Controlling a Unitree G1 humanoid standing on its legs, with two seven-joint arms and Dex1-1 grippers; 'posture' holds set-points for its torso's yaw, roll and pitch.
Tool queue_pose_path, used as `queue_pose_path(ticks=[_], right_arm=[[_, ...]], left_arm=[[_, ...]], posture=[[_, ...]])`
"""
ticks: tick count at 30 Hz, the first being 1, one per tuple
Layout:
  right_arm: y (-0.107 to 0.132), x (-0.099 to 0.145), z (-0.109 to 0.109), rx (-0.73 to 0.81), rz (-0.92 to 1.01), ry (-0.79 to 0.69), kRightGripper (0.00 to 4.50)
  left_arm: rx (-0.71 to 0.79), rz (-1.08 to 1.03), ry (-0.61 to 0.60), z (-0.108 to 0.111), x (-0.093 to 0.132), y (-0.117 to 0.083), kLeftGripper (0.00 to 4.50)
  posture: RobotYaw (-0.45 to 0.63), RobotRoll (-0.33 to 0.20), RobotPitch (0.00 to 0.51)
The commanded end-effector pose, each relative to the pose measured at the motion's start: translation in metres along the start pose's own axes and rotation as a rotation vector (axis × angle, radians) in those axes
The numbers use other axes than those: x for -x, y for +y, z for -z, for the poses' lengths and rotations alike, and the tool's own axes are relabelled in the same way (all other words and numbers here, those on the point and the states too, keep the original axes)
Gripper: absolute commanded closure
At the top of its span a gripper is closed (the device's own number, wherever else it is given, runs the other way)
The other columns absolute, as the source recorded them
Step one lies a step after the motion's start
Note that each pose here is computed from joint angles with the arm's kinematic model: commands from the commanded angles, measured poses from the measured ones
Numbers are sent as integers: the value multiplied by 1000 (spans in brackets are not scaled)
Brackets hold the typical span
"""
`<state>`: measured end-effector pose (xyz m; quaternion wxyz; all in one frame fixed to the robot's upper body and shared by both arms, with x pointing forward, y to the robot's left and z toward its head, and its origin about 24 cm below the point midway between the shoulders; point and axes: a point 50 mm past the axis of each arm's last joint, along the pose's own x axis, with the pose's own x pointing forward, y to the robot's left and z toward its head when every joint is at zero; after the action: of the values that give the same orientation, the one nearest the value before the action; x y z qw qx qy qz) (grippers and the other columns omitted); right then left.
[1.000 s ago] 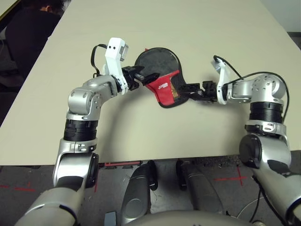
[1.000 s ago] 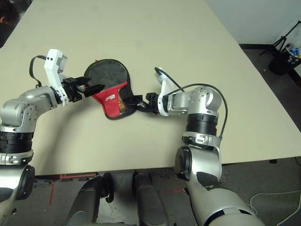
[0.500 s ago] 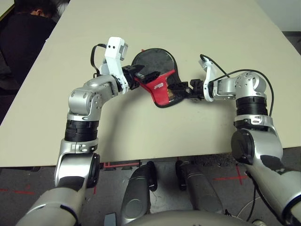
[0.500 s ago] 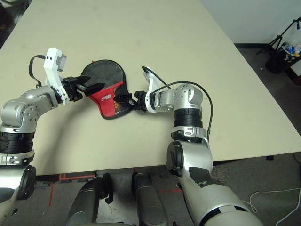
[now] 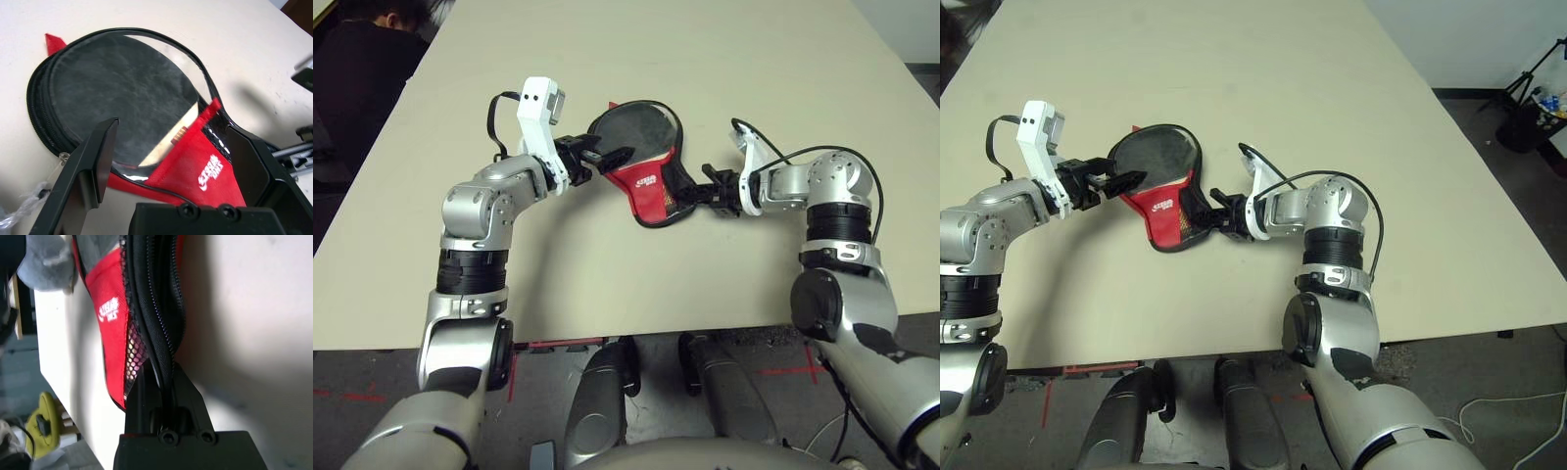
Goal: Store the ping-pong paddle in its case and zip it.
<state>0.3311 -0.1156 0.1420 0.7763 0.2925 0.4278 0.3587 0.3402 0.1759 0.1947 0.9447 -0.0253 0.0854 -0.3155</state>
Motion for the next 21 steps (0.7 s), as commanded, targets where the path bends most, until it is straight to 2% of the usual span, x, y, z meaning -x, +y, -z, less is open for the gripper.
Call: queue_pose_path(ticks=[1, 4, 8, 12, 16, 21], right_arm=[[-7, 8, 48, 68, -51, 201, 4466], [-8, 27, 71, 91, -73, 283, 4466], [-4, 49, 97, 61, -59, 304, 4466], [-8, 54, 117, 40, -12, 290, 4466], [-8, 56, 124, 30, 10, 248, 4466], [-8, 58, 124, 47, 52, 216, 4466]], left_arm=[[23, -1, 15, 9, 1, 0, 0], [21, -6, 18, 10, 3, 0, 0], [25, -7, 28, 14, 4, 1, 0], [25, -8, 36, 17, 5, 1, 0], [25, 3, 41, 17, 3, 0, 0], [11, 22, 50, 20, -2, -5, 0]], posture=[[36, 0, 273], [26, 0, 282], [18, 0, 275], [-3, 0, 276], [-17, 0, 270], [-31, 0, 246]])
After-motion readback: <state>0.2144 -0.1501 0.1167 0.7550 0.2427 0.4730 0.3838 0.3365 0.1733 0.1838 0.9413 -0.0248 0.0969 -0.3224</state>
